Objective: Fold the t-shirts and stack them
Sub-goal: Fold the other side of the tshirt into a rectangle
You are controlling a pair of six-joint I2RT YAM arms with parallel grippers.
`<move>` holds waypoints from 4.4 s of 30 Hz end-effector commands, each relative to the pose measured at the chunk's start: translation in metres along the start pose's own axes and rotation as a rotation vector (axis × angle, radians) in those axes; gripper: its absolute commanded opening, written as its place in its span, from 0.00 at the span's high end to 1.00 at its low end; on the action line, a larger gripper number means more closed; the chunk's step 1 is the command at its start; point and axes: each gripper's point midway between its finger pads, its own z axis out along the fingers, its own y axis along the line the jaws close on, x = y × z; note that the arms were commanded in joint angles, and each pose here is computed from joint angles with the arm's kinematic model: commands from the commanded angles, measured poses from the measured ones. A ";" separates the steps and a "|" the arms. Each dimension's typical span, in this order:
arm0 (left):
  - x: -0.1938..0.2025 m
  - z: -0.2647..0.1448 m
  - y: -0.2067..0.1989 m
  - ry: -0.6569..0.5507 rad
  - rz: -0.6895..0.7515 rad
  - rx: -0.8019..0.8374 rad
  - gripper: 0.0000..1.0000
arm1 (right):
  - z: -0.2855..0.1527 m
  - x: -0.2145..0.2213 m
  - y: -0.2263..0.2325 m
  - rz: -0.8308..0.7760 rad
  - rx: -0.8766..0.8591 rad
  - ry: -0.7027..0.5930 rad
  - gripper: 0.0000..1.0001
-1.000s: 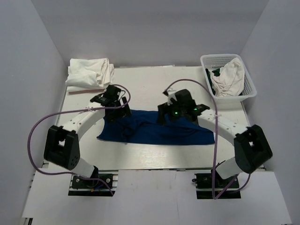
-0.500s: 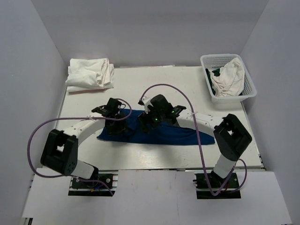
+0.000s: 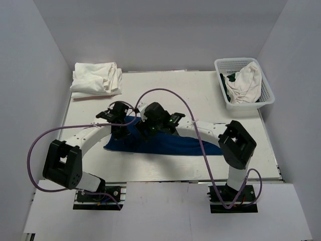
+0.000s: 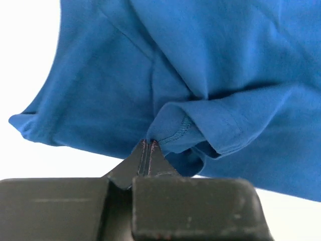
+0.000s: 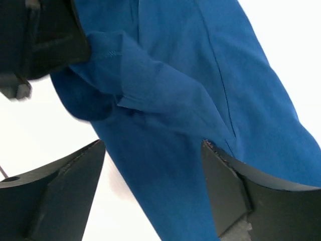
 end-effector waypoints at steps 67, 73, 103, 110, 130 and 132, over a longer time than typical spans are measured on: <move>-0.032 -0.044 0.000 -0.110 -0.119 0.124 0.00 | 0.004 0.006 -0.009 0.003 0.476 0.007 0.90; -0.011 -0.044 -0.030 -0.049 -0.011 0.343 0.00 | -0.004 0.014 0.005 -0.081 0.353 0.046 0.81; 0.081 0.006 -0.017 0.278 0.053 0.276 0.06 | -0.062 0.006 -0.037 0.176 0.414 -0.119 0.10; 0.091 -0.010 -0.013 0.280 0.098 0.215 0.06 | -0.050 -0.009 -0.040 0.251 0.367 -0.141 0.10; -0.040 0.006 -0.011 -0.096 -0.080 0.026 0.17 | 0.007 -0.016 -0.047 0.351 0.261 -0.112 0.19; -0.053 0.004 -0.016 -0.125 -0.093 0.043 0.19 | 0.008 -0.017 -0.049 0.355 0.261 -0.114 0.24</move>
